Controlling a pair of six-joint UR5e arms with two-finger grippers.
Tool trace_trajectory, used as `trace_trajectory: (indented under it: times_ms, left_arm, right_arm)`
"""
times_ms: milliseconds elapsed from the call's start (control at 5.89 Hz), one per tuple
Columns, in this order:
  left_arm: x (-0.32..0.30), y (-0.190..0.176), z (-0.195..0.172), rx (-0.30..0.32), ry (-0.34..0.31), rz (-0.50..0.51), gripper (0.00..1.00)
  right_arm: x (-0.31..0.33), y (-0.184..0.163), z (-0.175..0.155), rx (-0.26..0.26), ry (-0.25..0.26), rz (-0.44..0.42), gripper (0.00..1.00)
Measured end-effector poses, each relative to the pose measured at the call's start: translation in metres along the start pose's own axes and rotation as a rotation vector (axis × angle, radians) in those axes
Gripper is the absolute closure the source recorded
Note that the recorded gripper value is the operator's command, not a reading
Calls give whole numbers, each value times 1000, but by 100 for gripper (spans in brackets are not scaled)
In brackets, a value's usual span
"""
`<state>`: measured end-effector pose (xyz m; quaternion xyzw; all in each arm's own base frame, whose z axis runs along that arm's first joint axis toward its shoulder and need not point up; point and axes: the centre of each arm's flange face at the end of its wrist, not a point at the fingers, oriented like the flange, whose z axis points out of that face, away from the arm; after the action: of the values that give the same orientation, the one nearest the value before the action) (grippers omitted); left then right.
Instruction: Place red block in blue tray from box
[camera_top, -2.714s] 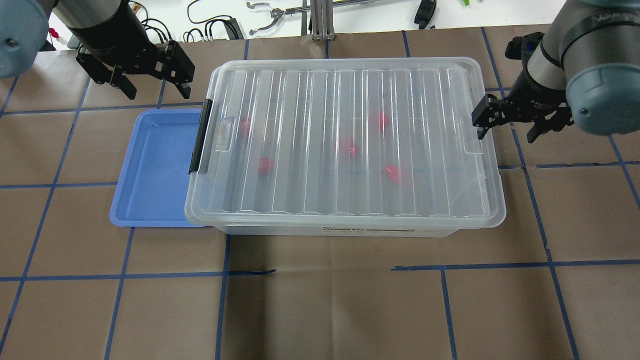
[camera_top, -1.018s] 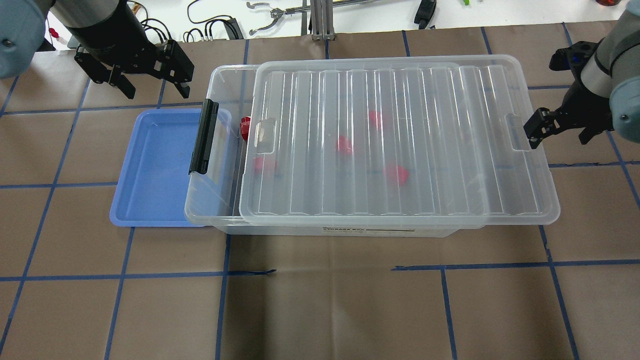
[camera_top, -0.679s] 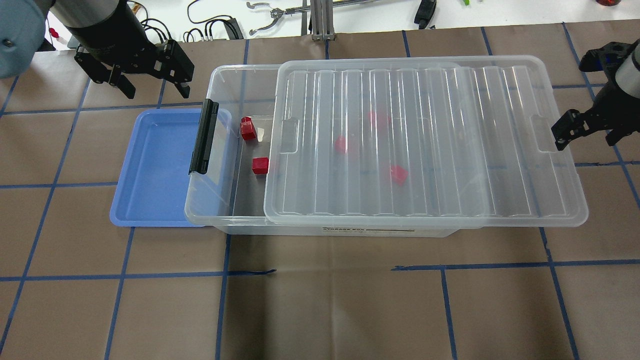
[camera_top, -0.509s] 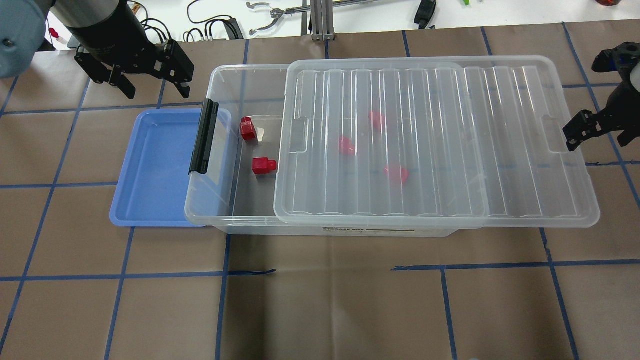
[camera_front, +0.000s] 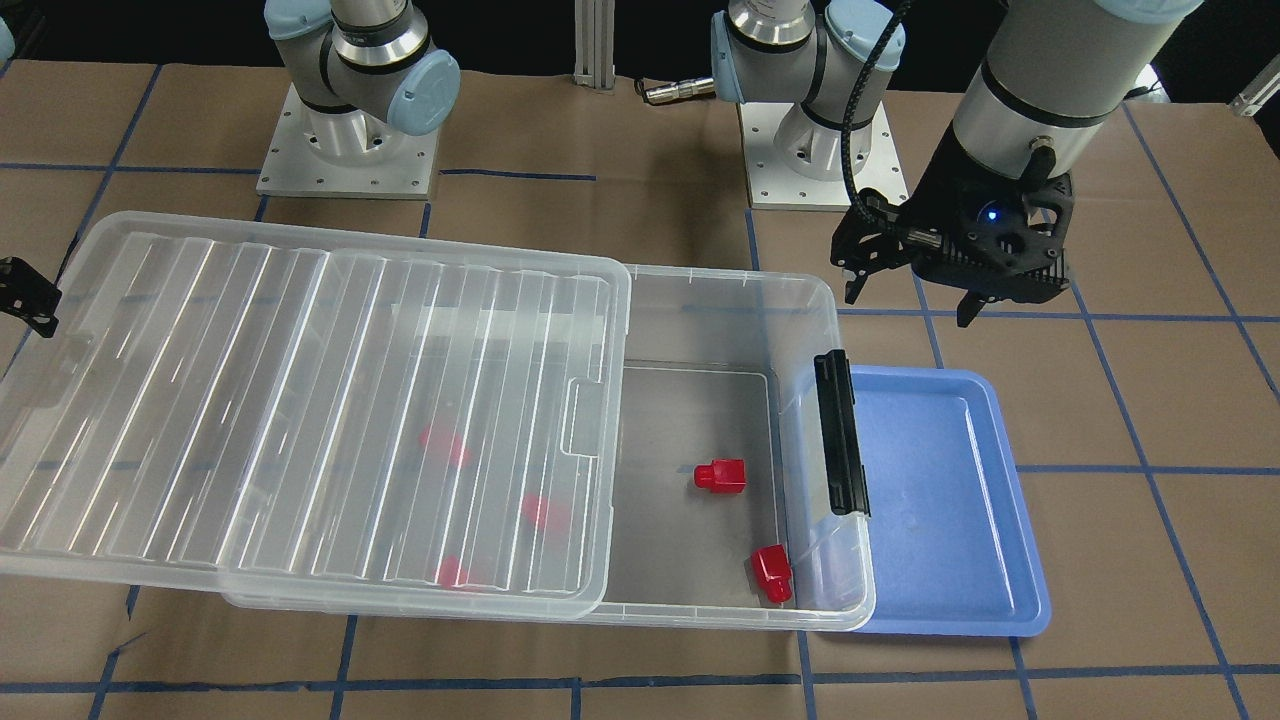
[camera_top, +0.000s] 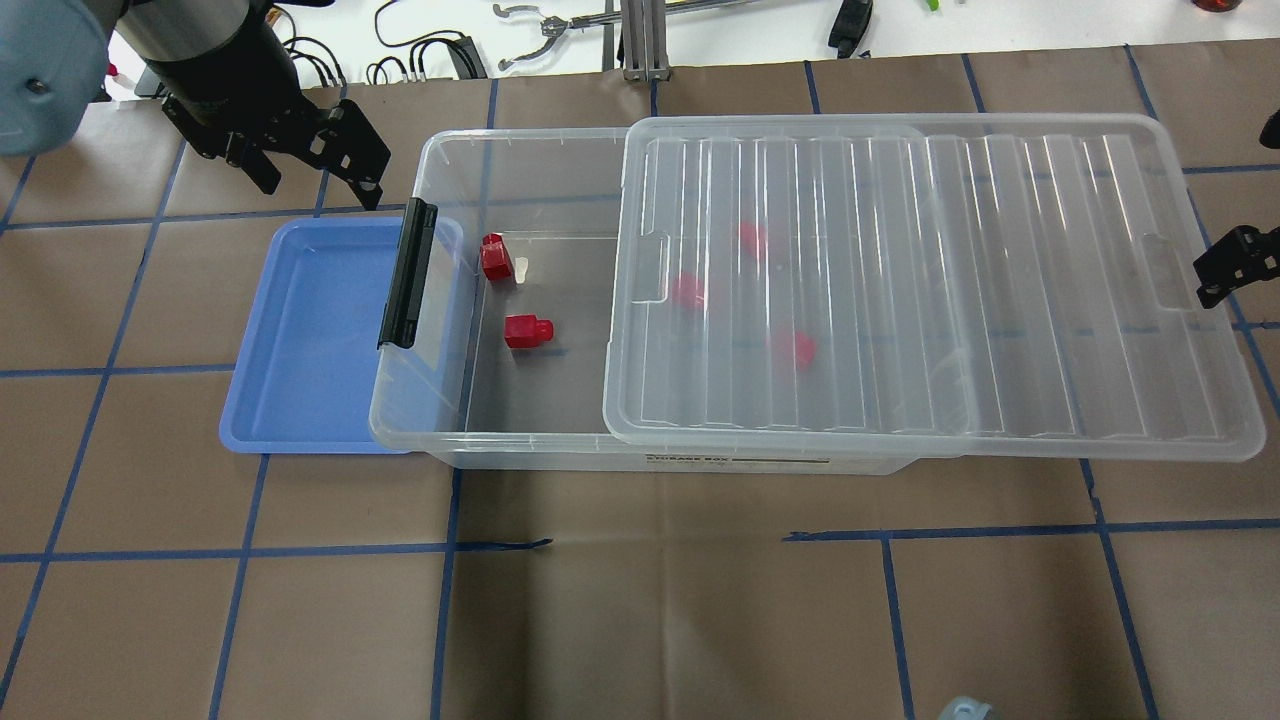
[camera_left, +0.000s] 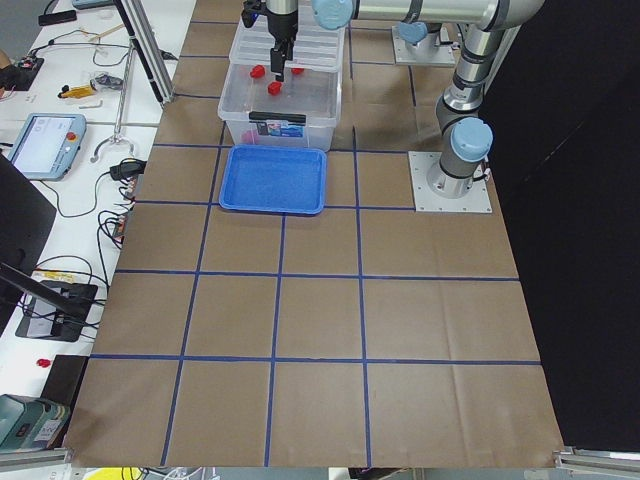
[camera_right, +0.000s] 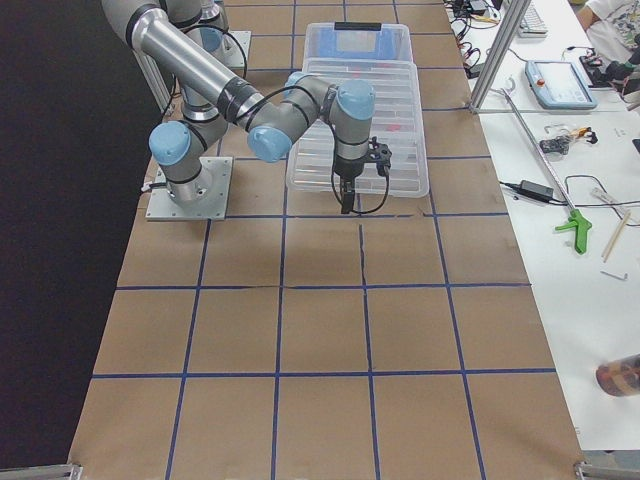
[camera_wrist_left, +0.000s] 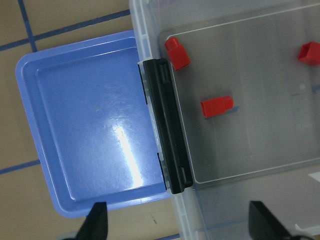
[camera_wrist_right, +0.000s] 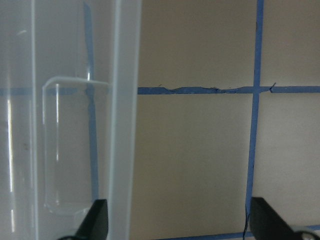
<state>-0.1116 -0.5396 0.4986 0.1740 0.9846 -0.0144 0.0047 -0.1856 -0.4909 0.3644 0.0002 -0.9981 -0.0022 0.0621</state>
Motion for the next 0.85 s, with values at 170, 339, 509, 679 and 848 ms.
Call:
trace_trajectory:
  times_ms: [170,339,509,679,848]
  left_arm:
    - [-2,-1,3,-6,0,173,3]
    - [-3,-2,8,-15,5,335,4]
    - [-4,-3,16,-28,15,501,3]
    - [-5,-5,22,-36,24,656,3]
    - [-6,-7,29,-43,34,792,3]
  right_arm:
    - [8,2,-1,7,11,3,0]
    - [11,4,-5,11,18,11,0]
    - [10,8,-16,24,28,24,0]
    - [5,10,-34,36,30,40,0]
    - [-4,7,-59,29,17,60,0]
